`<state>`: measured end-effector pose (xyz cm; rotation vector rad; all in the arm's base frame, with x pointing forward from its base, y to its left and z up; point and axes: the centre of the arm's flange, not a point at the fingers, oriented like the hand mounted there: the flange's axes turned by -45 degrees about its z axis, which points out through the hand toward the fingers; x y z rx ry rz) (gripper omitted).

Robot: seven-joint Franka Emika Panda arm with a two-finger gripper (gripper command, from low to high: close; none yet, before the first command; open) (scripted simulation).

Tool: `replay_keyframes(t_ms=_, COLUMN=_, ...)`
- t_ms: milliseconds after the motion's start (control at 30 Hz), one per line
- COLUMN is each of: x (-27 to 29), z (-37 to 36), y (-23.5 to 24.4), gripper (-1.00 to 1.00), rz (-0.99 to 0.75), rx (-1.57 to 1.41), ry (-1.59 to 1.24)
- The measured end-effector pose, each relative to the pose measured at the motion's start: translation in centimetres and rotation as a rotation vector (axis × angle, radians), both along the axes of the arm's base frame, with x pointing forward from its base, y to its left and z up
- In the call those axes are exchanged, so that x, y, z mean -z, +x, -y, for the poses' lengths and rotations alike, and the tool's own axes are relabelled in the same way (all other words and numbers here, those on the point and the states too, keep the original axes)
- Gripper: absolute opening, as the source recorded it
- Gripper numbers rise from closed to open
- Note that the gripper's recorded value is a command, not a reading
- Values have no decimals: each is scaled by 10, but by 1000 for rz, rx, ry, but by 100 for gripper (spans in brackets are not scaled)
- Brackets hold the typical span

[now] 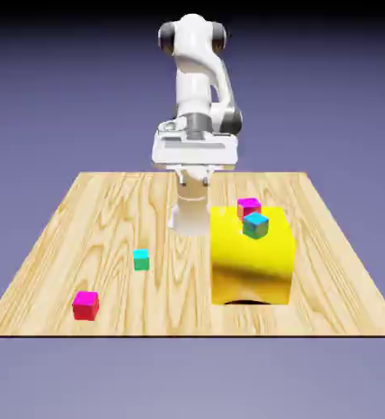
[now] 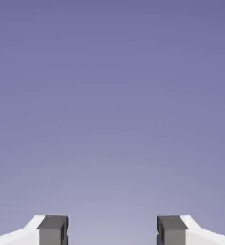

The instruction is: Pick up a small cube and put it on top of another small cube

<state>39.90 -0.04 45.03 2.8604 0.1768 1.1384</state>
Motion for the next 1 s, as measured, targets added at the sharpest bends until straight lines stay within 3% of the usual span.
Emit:
replay_keyframes(t_ms=400, x=109, z=84, y=73, gripper=0, rz=-459, rx=-459, ry=-553)
replay_keyframes(t_ms=833, x=270, z=216, y=76, gripper=0, rz=-1016, rx=-1126, ry=-875)
replay_keyframes(t_ms=1000, x=307, z=231, y=76, gripper=0, rz=-1016, rx=-1124, ry=-875)
